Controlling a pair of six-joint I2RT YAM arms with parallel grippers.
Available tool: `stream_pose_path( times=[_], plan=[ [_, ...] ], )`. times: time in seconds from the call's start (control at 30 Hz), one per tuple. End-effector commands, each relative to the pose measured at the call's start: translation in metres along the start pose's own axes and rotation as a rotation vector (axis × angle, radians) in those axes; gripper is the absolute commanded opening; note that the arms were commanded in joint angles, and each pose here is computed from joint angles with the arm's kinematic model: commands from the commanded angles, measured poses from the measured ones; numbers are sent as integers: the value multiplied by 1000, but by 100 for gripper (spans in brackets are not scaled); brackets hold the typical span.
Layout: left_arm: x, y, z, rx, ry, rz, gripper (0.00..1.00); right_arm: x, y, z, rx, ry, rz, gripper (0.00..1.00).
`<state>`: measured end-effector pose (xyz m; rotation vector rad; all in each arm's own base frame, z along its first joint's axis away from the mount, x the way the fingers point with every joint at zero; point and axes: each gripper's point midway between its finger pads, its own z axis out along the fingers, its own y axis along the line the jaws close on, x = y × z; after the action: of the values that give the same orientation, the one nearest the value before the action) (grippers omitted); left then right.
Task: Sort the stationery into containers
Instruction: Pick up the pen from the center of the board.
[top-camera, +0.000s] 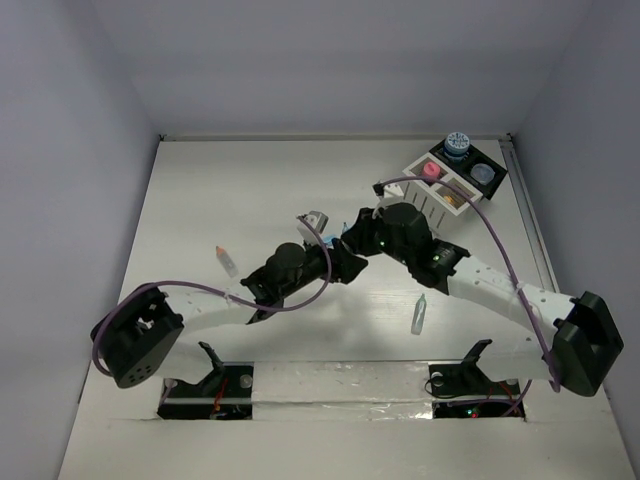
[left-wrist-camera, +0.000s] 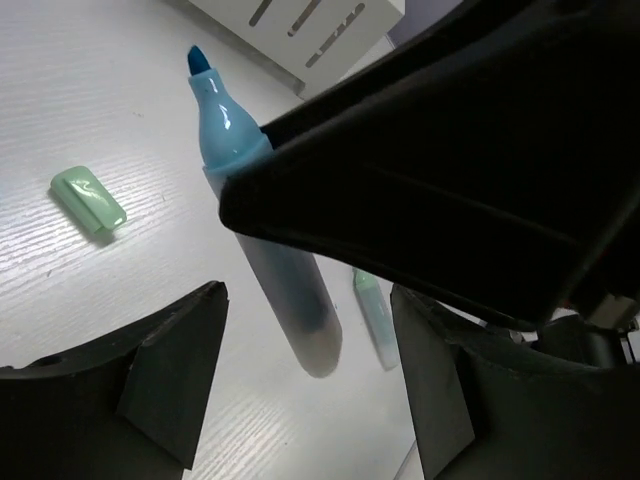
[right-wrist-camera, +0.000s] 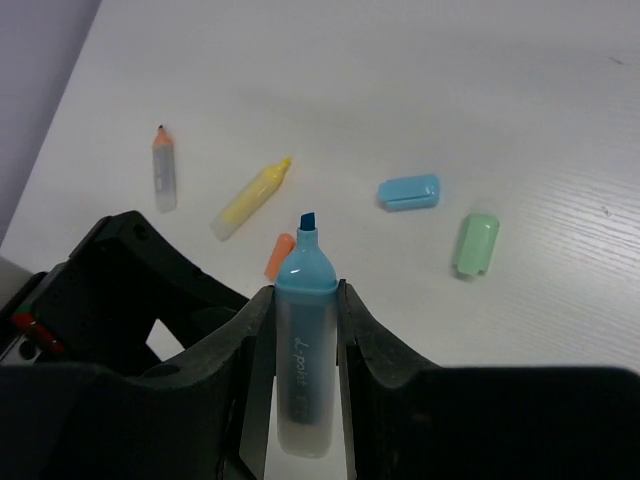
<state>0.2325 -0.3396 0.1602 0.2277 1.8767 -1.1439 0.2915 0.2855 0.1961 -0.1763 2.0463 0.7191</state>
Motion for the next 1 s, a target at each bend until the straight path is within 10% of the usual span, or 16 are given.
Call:
stream_pose_path(
  times=[0.0,0.37,0.57,0.73,0.97],
  plan=[
    [-27,-19,10,52,-96,-14,63,-20,22,-10,-90,-88,28,14],
    [-30,-13,15,23,-113,-10,0,-17,21,-20,-107,-99,34,14],
    [-34,-4,4,-17,-136,37,0,-14,18,-23,-97,-91,36,21],
    [-34,3,-15,-52,-141,81,0,-24,17,-33,-78,-102,19,67],
    [-31,22,-41,-127,-153,128,0,-32,10,-42,-40,-126,-9,76]
  ],
)
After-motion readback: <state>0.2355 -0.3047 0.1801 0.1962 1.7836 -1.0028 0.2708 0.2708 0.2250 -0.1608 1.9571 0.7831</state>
